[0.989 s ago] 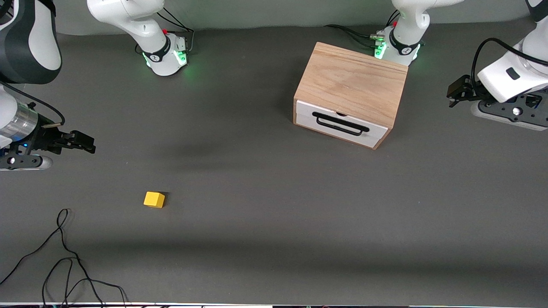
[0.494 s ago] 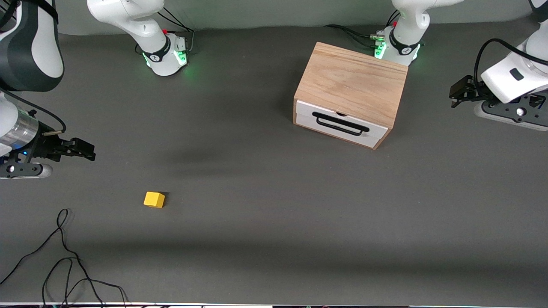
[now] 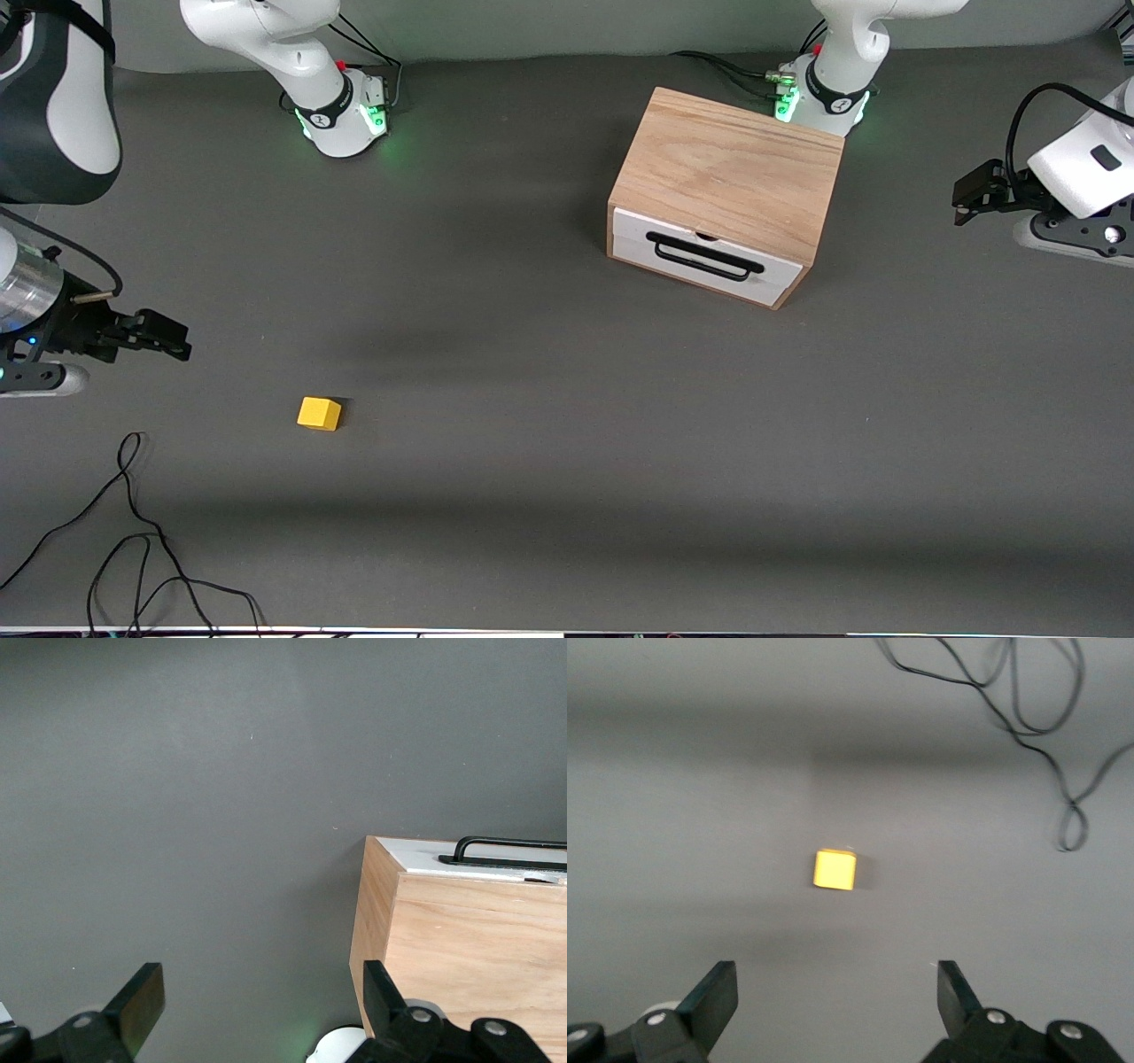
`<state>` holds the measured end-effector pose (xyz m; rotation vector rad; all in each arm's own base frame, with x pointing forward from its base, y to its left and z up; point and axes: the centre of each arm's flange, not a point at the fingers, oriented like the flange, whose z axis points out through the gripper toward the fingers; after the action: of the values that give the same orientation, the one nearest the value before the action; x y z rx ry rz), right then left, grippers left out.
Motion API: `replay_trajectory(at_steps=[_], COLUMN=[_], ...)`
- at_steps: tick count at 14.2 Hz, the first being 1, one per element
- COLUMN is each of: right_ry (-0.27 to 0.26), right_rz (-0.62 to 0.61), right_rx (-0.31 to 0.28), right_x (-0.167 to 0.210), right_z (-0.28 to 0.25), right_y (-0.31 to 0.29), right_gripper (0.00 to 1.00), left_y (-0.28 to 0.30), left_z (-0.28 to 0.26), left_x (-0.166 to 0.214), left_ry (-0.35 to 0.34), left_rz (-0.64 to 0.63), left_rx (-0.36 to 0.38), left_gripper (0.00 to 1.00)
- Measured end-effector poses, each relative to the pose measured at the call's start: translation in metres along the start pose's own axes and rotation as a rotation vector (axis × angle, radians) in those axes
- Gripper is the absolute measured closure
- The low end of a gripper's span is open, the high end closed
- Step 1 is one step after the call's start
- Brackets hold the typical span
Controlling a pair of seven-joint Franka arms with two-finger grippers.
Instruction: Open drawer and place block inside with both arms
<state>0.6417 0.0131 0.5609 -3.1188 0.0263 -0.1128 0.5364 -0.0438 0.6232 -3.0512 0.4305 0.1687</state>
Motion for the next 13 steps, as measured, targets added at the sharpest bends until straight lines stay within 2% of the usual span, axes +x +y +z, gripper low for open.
replay_trajectory(at_steps=[8, 13], right_ry=[0.003, -0.02], right_rz=[0.011, 0.011], right_rx=[0.009, 0.004], right_x=[0.008, 0.012], right_z=[0.003, 0.018], right_y=[0.002, 0.002], right_gripper=[0.0, 0.0], left_y=[-0.001, -0.001], left_z=[0.0, 0.0], left_x=[0.0, 0.001], left_ry=[-0.001, 0.004], left_rz=[-0.001, -0.001], left_rx=[0.0, 0.0], left_gripper=[0.0, 0.0])
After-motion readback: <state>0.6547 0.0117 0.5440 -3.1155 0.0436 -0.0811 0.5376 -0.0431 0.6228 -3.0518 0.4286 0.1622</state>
